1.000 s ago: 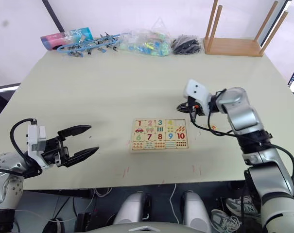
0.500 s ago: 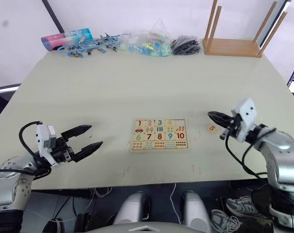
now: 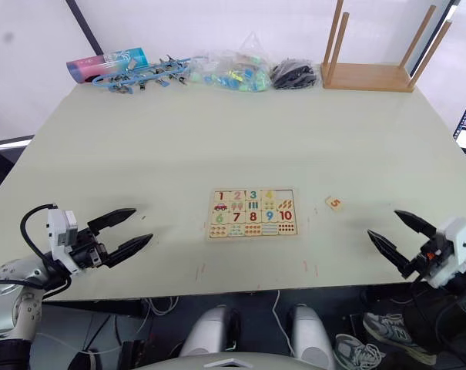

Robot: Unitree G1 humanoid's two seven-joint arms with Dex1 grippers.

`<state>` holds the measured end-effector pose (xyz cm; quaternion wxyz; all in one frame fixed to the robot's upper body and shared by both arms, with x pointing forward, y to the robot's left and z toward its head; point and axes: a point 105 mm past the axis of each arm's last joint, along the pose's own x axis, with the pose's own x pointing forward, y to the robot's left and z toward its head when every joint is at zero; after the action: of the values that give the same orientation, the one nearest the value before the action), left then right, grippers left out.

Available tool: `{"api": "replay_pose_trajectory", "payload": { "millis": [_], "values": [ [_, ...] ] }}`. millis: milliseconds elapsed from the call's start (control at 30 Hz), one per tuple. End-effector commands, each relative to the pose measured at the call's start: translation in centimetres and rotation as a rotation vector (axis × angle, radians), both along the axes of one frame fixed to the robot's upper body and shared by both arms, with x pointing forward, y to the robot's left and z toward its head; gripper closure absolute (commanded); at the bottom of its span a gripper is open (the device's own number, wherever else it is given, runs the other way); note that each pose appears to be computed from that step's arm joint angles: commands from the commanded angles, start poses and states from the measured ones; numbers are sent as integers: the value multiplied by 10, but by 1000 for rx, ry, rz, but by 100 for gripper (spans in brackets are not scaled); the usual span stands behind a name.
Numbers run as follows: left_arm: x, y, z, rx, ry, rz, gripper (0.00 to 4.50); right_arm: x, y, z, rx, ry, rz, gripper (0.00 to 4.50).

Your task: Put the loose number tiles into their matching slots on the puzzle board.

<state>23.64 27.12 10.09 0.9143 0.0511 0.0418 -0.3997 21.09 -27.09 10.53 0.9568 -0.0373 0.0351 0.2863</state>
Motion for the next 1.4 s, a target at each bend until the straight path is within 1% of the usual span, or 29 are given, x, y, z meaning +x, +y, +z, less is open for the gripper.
{"api": "replay_pose_trajectory", "payload": {
  "millis": [33, 133, 267, 633, 1067, 1400],
  "values": [
    [-6, 8, 11, 11, -43, 0, 0, -9, -6, 3, -8, -34, -1, 8],
    [-10, 10, 11, 11, -41, 5, 0, -15, -11, -7, -15, -9, -19, 8],
    [-12, 10, 11, 7, -36, 9, 0, -14, -13, -10, -15, -7, -27, 8],
    [-11, 7, 13, 0, -41, 1, 0, -6, -9, -7, -27, -12, -5, 8],
    [-13, 6, 15, 2, -42, -6, 0, -4, -8, -10, -25, -6, 8, 8],
    [-13, 0, 16, 4, -50, -55, 0, -1, -4, -10, -27, -8, 26, 8]
  ]
}}
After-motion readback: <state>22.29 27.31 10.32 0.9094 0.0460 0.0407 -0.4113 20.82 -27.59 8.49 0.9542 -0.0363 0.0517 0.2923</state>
